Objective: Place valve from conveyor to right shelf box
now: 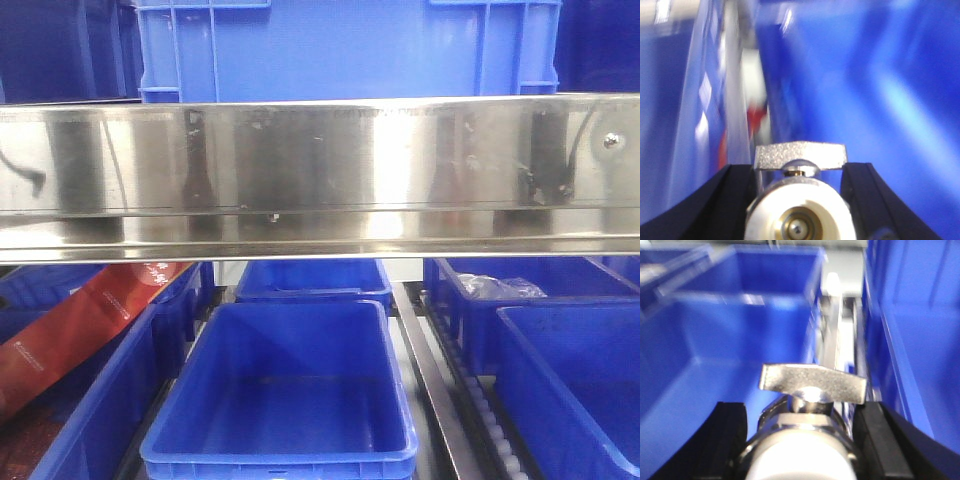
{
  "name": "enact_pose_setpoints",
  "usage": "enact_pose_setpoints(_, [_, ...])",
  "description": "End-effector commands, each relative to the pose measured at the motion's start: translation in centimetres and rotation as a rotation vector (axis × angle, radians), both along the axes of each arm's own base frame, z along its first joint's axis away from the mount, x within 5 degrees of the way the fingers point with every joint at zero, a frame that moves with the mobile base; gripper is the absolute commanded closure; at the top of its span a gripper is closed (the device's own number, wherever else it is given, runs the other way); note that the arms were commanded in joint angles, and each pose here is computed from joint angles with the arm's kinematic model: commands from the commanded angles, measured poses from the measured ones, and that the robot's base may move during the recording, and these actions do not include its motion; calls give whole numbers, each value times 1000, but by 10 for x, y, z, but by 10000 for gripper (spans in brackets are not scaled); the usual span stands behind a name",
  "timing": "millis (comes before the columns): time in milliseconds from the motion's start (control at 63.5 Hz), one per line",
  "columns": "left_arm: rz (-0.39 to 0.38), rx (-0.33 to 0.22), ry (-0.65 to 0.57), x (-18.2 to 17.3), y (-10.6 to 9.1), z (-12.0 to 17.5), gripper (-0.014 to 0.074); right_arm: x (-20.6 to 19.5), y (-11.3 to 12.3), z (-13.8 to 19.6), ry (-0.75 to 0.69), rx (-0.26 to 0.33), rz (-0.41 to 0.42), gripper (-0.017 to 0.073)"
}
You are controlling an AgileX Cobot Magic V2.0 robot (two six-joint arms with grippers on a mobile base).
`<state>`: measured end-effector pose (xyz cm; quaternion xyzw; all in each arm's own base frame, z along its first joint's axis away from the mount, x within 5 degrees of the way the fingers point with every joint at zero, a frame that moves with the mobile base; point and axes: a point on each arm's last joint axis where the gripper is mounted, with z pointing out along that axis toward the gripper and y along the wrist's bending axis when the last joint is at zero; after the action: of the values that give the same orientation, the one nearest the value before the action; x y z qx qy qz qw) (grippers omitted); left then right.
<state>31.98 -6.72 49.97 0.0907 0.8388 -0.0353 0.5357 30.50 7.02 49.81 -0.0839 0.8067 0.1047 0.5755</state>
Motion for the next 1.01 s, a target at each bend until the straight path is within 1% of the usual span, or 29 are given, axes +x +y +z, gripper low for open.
enact_pose_setpoints(0, [-82,-46,-147,0,-24,20,705,1,14,22,-127,26,45,722])
enact_pose_setpoints(47, [-116,-52,-162,5,-37,20,705,9,25,21,-127,27,71,722])
enact_pose_setpoints(142, [-158,-60,-168,18,-57,18,705,23,43,13,-102,23,113,722])
enact_pose_setpoints(283, [-198,-59,-124,49,-85,-5,705,48,67,-16,-17,0,154,722])
enact_pose_setpoints(393, [-211,-75,-61,71,-97,-31,705,65,78,-40,52,-20,165,722])
enact_pose_setpoints(504, [-219,-84,3,88,-106,-56,705,79,83,-61,120,-40,167,722])
enact_pose_setpoints(598, [-220,-81,35,97,-110,-70,705,88,86,-74,152,-49,168,722])
enact_pose_setpoints(693, [-219,-73,63,103,-113,-81,694,91,87,-79,169,-55,169,722])
enact_pose_setpoints(740, [-219,-72,74,104,-113,-83,652,92,88,-82,180,-58,169,722])
enact_pose_setpoints(787, [-220,-71,84,105,-114,-86,580,91,88,-84,193,-62,171,709])
enact_pose_setpoints(818, [-220,-72,84,105,-114,-86,526,91,88,-84,200,-64,172,683])
enact_pose_setpoints(850, [-220,-72,84,105,-114,-86,466,91,88,-85,208,-67,173,632])
enact_pose_setpoints(866, [-220,-73,85,105,-114,-86,418,91,88,-85,210,-68,173,606])
enact_pose_setpoints(897, [-220,-73,85,105,-114,-86,338,90,88,-85,217,-70,174,515])
enact_pose_setpoints(929, [-221,-75,85,105,-114,-86,261,90,88,-86,223,-72,175,444])
enact_pose_setpoints(976, [-221,-75,85,105,-114,-86,178,89,88,-87,232,-75,176,331])
enact_pose_setpoints(992, [-222,-76,88,105,-114,-86,142,89,88,-87,236,-76,176,275])
